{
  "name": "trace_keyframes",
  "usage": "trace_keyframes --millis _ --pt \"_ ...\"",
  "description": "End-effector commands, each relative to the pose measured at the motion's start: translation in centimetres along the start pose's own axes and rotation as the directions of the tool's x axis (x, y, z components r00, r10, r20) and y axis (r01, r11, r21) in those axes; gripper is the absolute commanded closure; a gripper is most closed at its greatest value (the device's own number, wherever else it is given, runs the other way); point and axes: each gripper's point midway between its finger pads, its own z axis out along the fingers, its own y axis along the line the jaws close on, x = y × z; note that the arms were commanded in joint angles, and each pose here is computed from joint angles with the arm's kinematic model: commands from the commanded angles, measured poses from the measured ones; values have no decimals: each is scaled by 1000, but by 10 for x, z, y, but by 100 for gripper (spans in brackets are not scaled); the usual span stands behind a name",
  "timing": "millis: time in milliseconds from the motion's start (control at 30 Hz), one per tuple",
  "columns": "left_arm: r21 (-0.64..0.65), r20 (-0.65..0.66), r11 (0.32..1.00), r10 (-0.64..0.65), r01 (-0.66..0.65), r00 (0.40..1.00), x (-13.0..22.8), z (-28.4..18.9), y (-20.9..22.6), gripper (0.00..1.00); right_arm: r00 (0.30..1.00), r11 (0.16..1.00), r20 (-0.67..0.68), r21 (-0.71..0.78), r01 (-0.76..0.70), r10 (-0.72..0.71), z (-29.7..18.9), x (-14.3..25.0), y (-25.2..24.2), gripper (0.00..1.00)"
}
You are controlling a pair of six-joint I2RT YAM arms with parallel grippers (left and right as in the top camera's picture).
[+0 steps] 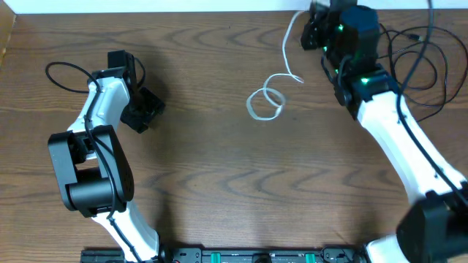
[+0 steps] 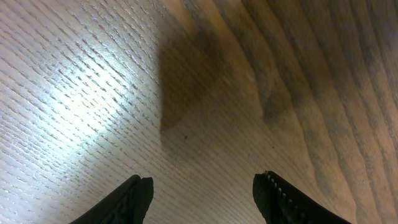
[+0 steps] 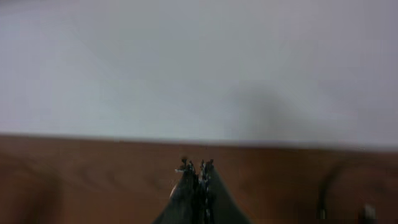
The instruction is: Untangle cables
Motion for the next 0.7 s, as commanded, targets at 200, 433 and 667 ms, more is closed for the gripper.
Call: trace_keyframes --millis 200,433,667 --pt "-9 -14 1000 2 -2 1000 2 4 3 41 984 952 -158 306 -32 84 28 64 -108 99" --pt "-9 -14 1000 2 -3 1000 2 4 3 41 941 897 -302 443 -2 151 26 119 -169 92" --pt "-9 -14 1000 10 -10 1000 4 5 1 41 894 871 -400 490 24 201 26 163 -196 89"
